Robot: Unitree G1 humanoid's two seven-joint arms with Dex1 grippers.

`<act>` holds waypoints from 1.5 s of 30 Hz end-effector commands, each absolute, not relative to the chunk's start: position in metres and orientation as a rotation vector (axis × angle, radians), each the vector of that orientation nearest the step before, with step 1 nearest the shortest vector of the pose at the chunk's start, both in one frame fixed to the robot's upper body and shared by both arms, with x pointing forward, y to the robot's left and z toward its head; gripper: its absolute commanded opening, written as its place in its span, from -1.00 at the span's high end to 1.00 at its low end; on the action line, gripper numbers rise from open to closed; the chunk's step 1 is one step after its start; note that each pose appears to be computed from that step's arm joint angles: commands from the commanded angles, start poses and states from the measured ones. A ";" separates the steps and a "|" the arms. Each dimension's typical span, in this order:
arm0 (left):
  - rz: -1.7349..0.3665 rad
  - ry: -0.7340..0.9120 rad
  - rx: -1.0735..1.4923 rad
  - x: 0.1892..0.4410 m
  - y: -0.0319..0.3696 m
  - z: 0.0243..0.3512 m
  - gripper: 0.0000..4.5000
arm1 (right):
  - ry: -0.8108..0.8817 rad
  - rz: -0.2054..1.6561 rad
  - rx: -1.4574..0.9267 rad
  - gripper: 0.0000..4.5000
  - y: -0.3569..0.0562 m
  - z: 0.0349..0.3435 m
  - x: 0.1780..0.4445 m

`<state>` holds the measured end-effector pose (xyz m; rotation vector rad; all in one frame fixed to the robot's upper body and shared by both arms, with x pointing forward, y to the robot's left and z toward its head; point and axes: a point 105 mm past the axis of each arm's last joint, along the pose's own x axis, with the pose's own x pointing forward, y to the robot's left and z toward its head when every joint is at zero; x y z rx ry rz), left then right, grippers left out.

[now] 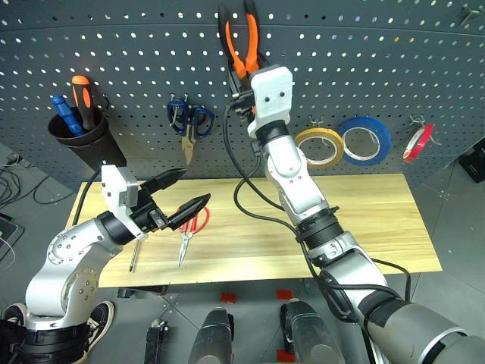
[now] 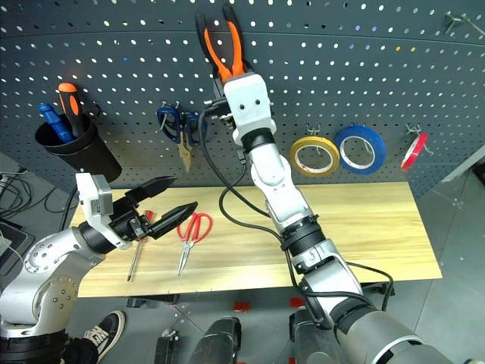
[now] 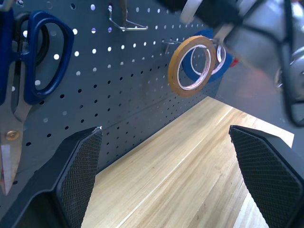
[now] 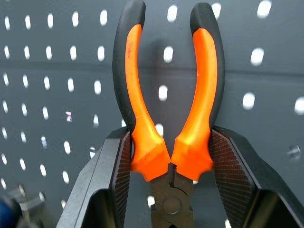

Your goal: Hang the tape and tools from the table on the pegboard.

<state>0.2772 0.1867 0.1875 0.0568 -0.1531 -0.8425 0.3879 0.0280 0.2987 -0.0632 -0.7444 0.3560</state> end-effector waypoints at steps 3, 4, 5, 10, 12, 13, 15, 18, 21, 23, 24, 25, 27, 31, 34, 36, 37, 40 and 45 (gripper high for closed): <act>-0.851 -0.184 0.076 0.276 0.185 0.194 -1.00 | -0.862 0.313 -0.081 0.04 0.026 0.319 0.383; -0.850 -0.185 0.077 0.276 0.185 0.194 -1.00 | -0.865 0.305 -0.091 0.04 0.024 0.318 0.384; -0.849 -0.185 0.077 0.276 0.185 0.194 -1.00 | -0.867 0.296 -0.100 0.04 0.020 0.318 0.385; -0.843 -0.180 0.072 0.274 0.187 0.194 -1.00 | -0.867 0.281 -0.112 0.04 0.008 0.316 0.384; -0.840 -0.178 0.069 0.273 0.187 0.192 -1.00 | -0.852 0.285 -0.109 0.04 0.007 0.310 0.381; -0.840 -0.177 0.067 0.273 0.187 0.192 -1.00 | -0.844 0.288 -0.111 0.04 0.007 0.306 0.380; -0.841 -0.176 0.061 0.273 0.185 0.191 -1.00 | -0.809 0.295 -0.119 0.04 0.008 0.293 0.379; -0.846 -0.176 0.056 0.273 0.183 0.190 -1.00 | -0.762 0.296 -0.128 0.04 0.007 0.281 0.380; -0.849 -0.174 0.055 0.273 0.183 0.190 -1.00 | -0.736 0.298 -0.142 0.04 0.006 0.275 0.381; -0.849 -0.173 0.054 0.274 0.183 0.189 -1.00 | -0.723 0.305 -0.150 0.04 0.007 0.273 0.382; -0.850 -0.172 0.053 0.274 0.183 0.189 -1.00 | -0.715 0.310 -0.152 0.04 0.007 0.273 0.382; -0.851 -0.171 0.053 0.274 0.183 0.189 -1.00 | -0.706 0.315 -0.155 0.04 0.008 0.272 0.382; -0.852 -0.170 0.051 0.274 0.183 0.188 -1.00 | -0.687 0.326 -0.164 0.04 0.010 0.270 0.383; -0.854 -0.169 0.047 0.275 0.181 0.187 -1.00 | -0.631 0.331 -0.178 -0.27 0.010 0.260 0.386; -0.853 -0.169 0.043 0.276 0.180 0.186 -1.00 | -0.592 0.332 -0.201 -0.61 0.009 0.252 0.387; -0.849 -0.168 0.037 0.276 0.179 0.185 -1.00 | -0.574 0.332 -0.211 -0.89 0.008 0.248 0.387; -0.846 -0.167 0.035 0.276 0.179 0.185 -1.00 | -0.568 0.331 -0.216 -0.99 0.007 0.247 0.387; -0.802 -0.168 0.031 0.279 0.182 0.184 -1.00 | -0.529 0.356 -0.226 -0.99 0.002 0.239 0.381; -0.720 -0.147 -0.004 0.280 0.188 0.177 -1.00 | -0.484 0.470 -0.227 -0.99 -0.005 0.231 0.353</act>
